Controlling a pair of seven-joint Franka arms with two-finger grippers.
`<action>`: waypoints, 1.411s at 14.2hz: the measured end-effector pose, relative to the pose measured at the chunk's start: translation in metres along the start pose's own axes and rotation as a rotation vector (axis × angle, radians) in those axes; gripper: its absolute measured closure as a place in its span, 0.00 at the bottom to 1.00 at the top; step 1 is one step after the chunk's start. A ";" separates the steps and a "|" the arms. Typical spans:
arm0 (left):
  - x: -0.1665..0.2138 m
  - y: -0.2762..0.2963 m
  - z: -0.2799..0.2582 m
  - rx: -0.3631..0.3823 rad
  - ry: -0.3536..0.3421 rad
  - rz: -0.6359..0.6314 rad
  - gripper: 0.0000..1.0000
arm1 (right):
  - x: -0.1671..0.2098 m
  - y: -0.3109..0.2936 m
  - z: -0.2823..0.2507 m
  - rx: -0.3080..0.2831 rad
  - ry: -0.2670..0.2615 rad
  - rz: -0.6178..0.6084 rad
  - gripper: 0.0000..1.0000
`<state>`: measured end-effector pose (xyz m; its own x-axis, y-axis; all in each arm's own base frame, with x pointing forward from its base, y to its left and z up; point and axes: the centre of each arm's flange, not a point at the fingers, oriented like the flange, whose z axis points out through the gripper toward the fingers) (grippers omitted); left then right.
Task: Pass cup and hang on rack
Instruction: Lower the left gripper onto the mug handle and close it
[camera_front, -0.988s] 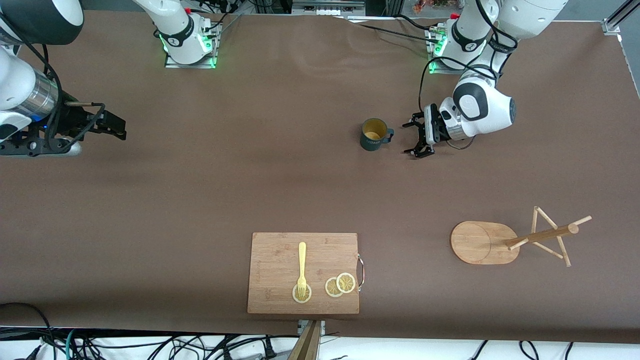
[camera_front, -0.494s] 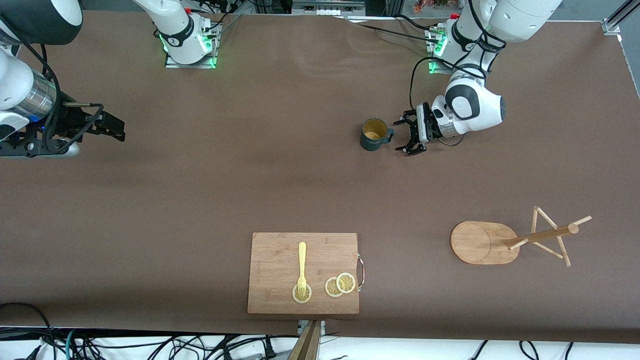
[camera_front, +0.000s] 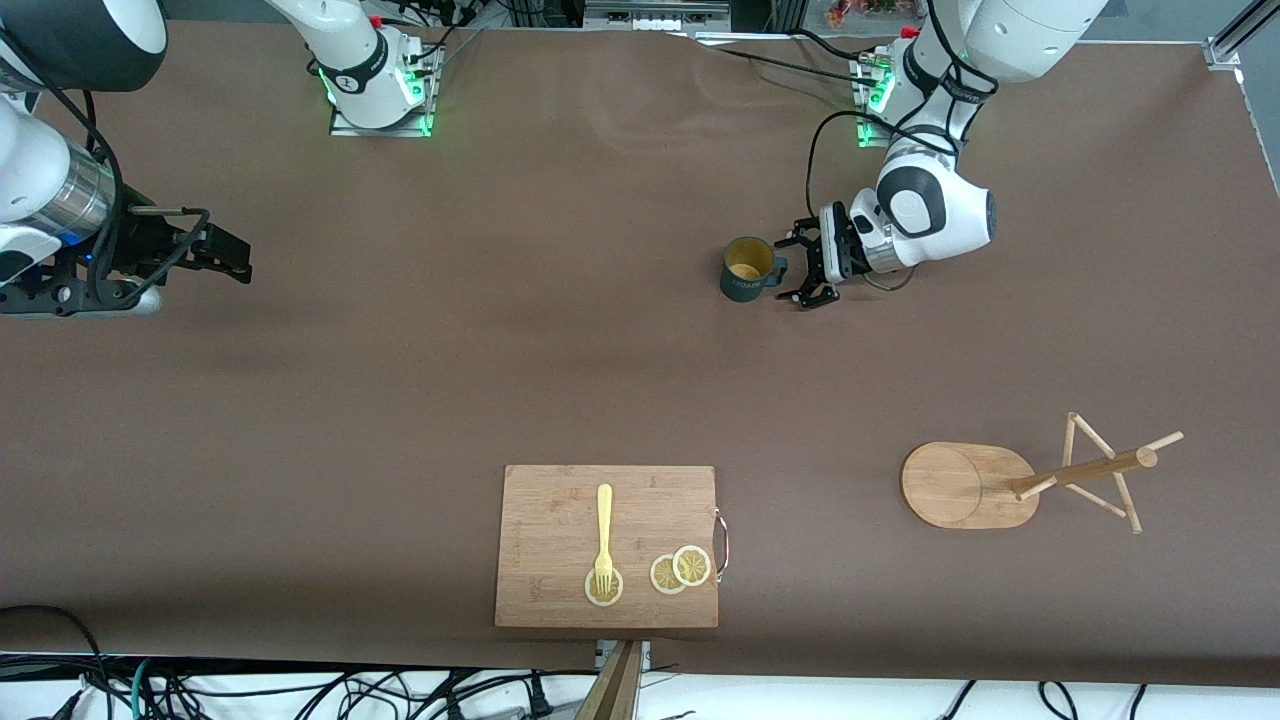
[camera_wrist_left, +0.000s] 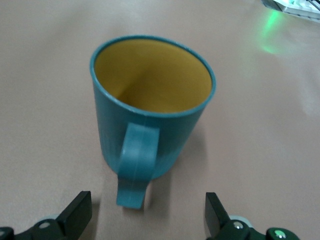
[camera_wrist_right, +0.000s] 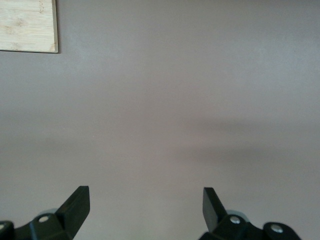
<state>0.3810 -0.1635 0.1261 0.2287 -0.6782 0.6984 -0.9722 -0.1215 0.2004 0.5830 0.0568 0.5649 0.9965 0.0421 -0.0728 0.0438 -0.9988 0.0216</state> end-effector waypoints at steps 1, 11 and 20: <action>0.002 0.002 0.003 0.006 0.009 -0.013 0.00 | 0.000 0.000 0.001 0.000 -0.001 0.000 0.00; 0.008 0.010 0.014 -0.001 0.013 0.001 0.68 | 0.001 0.001 0.002 0.000 -0.003 0.002 0.00; 0.010 -0.008 -0.006 0.047 0.039 -0.201 0.79 | 0.001 0.002 0.002 0.000 -0.003 0.003 0.00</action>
<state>0.3914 -0.1653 0.1357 0.4188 -0.6084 0.6741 -0.9081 -0.2856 0.3064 0.5839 0.0552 0.5630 0.9963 0.0392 -0.0759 0.0410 -0.9989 0.0216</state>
